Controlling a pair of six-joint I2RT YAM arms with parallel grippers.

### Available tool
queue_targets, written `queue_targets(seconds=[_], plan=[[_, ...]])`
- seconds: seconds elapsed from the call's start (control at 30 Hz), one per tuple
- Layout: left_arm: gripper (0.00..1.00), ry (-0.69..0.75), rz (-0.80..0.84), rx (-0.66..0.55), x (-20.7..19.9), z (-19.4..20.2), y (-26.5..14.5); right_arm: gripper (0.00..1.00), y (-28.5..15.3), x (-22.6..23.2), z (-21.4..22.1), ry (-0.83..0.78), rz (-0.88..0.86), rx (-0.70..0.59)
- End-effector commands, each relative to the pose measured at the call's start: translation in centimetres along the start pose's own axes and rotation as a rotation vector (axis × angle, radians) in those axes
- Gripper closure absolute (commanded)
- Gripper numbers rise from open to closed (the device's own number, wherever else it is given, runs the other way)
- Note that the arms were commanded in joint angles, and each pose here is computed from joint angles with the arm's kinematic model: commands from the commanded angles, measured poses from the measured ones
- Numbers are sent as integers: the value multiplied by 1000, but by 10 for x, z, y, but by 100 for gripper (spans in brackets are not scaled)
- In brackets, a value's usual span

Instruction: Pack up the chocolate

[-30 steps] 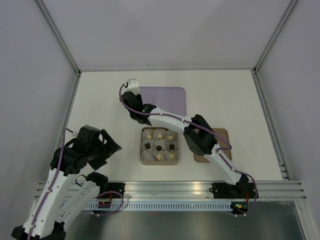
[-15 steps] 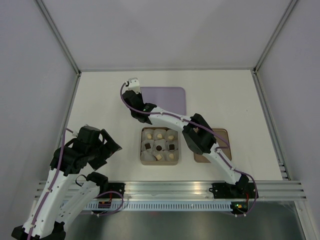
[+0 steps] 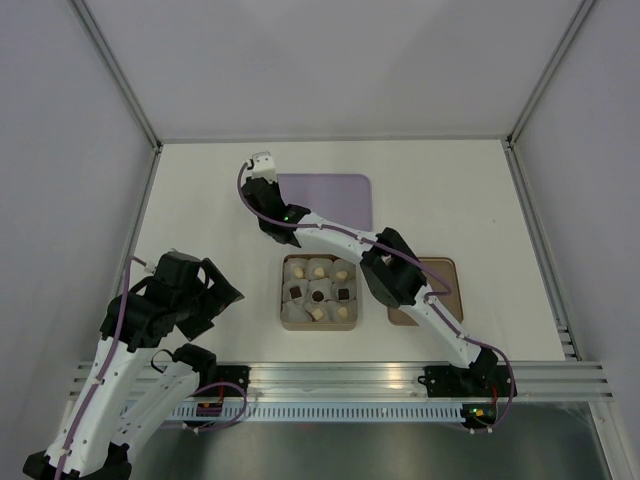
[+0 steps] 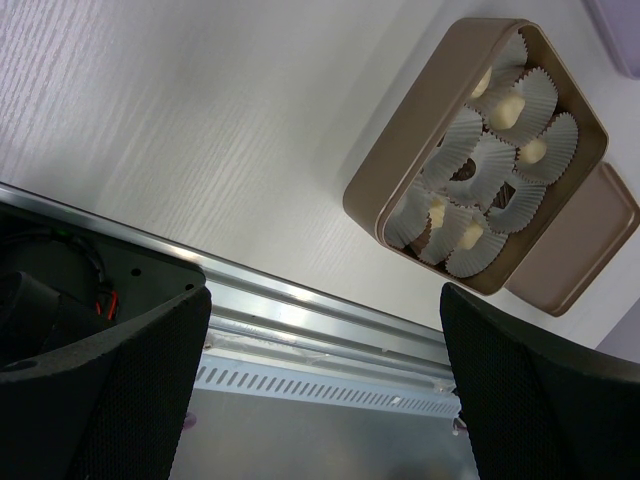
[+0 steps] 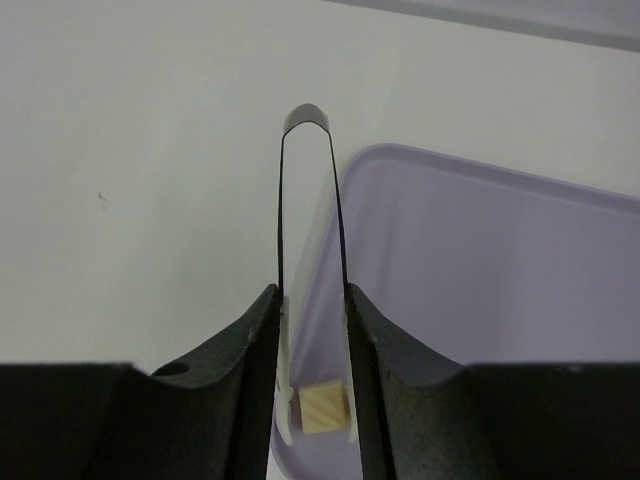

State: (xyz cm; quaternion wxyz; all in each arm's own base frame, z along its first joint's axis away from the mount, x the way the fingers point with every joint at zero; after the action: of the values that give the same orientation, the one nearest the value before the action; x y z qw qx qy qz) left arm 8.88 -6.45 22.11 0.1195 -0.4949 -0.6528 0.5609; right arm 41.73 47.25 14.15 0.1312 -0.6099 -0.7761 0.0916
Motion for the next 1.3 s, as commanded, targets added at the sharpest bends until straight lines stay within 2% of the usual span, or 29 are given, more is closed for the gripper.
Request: queue_targets(seconds=[0.0, 0.2, 0.43, 0.73, 1.1, 1.27], plan=[[0, 41, 4, -27, 0, -4, 0, 63, 6, 8, -30, 41, -19, -89], [0, 51, -6, -34, 2, -4, 0, 64, 6, 6, -25, 36, -14, -79], [0, 55, -8, -37, 2, -5, -1, 75, 0, 1, -33, 9, 4, -92], [1, 38, 0, -34, 1, -5, -2, 81, -23, -10, -61, 23, 0, -145], [0, 15, 8, -31, 1, -3, 0, 81, -50, -17, -90, 45, -42, -138], [1, 2, 26, -43, -7, -8, -6, 73, -88, -37, -113, 100, -60, -93]])
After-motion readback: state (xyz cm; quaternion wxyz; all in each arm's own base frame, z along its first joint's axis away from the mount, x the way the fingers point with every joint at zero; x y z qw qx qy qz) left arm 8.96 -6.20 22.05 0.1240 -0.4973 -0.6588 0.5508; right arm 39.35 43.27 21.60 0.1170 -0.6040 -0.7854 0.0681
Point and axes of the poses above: each gripper's point midway between its finger pads, its own y axis out along the fingers, its own x axis along the line the jaws close on, z = x × y, the point moved 6 cm from there along -y, back along the fingers, and after that the axes turned 4 degrees about y, right-handed, at the moved point
